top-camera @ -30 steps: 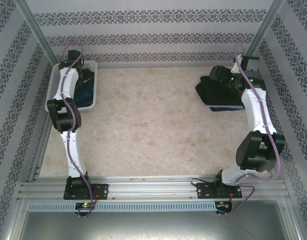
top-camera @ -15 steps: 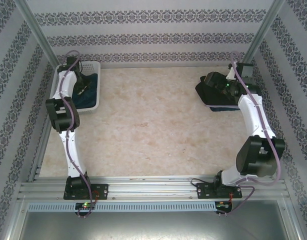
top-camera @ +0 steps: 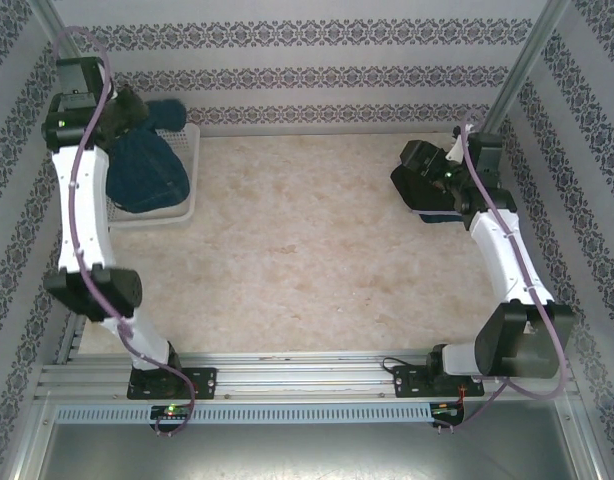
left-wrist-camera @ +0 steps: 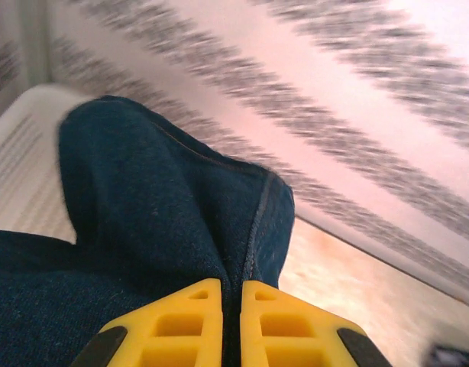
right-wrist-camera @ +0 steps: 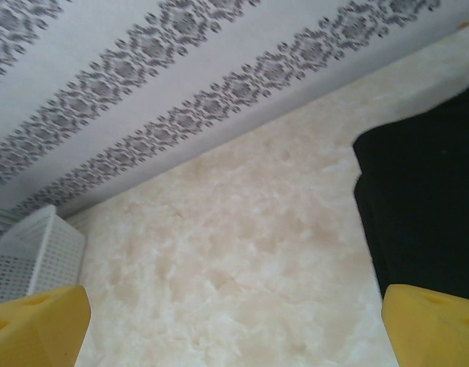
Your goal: Fold and stack the skirts
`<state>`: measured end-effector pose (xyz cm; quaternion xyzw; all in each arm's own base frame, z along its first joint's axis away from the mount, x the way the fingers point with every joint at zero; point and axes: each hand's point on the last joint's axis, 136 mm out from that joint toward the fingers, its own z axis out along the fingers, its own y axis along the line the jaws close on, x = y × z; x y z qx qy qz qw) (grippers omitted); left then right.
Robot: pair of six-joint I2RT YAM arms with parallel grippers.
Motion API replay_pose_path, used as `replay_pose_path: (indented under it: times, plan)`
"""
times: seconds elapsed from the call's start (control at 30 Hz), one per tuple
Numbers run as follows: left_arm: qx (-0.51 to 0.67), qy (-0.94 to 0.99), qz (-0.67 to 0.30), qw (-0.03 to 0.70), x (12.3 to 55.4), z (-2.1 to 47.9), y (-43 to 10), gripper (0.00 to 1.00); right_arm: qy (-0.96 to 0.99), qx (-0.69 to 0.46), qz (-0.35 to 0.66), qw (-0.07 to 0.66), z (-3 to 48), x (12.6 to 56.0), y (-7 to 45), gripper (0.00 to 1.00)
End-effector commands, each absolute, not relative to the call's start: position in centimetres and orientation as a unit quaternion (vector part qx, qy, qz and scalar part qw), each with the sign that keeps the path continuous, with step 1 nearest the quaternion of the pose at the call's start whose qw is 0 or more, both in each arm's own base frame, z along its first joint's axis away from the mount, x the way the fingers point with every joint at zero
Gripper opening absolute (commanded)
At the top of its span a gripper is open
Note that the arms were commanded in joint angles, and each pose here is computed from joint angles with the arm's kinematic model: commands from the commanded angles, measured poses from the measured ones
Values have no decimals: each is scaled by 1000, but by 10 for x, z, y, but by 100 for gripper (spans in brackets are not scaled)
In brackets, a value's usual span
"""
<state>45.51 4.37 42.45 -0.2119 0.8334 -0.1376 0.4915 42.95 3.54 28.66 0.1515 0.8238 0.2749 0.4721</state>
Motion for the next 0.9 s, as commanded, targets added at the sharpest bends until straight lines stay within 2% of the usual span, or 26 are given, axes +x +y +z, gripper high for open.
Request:
replay_pose_path:
  times: [0.0, 0.13, 0.2, 0.27, 0.3, 0.33, 0.37, 0.4, 0.47, 0.6, 0.8, 0.87]
  plan:
    - [-41, 822, -175, 540, 432, 467, -46, 0, 779, 160, 309, 522, 316, 430, 40, 98]
    - [66, 815, -256, 516, 409, 463, -135, 0, 784, 168, 323, 503, 306, 428, 44, 98]
    - [105, 826, -281, 476, 407, 434, -179, 0, 795, 161, 330, 483, 298, 425, 49, 98]
    - [129, 850, -280, 426, 412, 382, -214, 1, 793, 166, 331, 484, 288, 420, 50, 98]
    - [134, 867, -268, 399, 416, 347, -229, 23, 789, 168, 332, 489, 283, 417, 50, 98]
    - [136, 885, -246, 370, 421, 311, -240, 66, 787, 165, 337, 491, 280, 414, 52, 98]
    - [133, 902, -222, 345, 424, 283, -244, 91, 789, 160, 340, 486, 275, 411, 54, 98]
    - [131, 915, -213, 318, 425, 259, -249, 100, 797, 154, 339, 476, 270, 408, 56, 98]
    - [108, 923, -216, 300, 428, 243, -248, 100, 816, 149, 324, 454, 257, 404, 58, 98]
    - [43, 921, -203, 330, 425, 245, -223, 100, 842, 138, 309, 421, 226, 401, 68, 98]
    - [-90, 959, -131, 233, 374, 170, -172, 100, 871, 132, 335, 336, 169, 396, 97, 98]
    - [-111, 964, -160, 179, 353, 144, -178, 100, 885, 122, 332, 302, 150, 390, 111, 98]
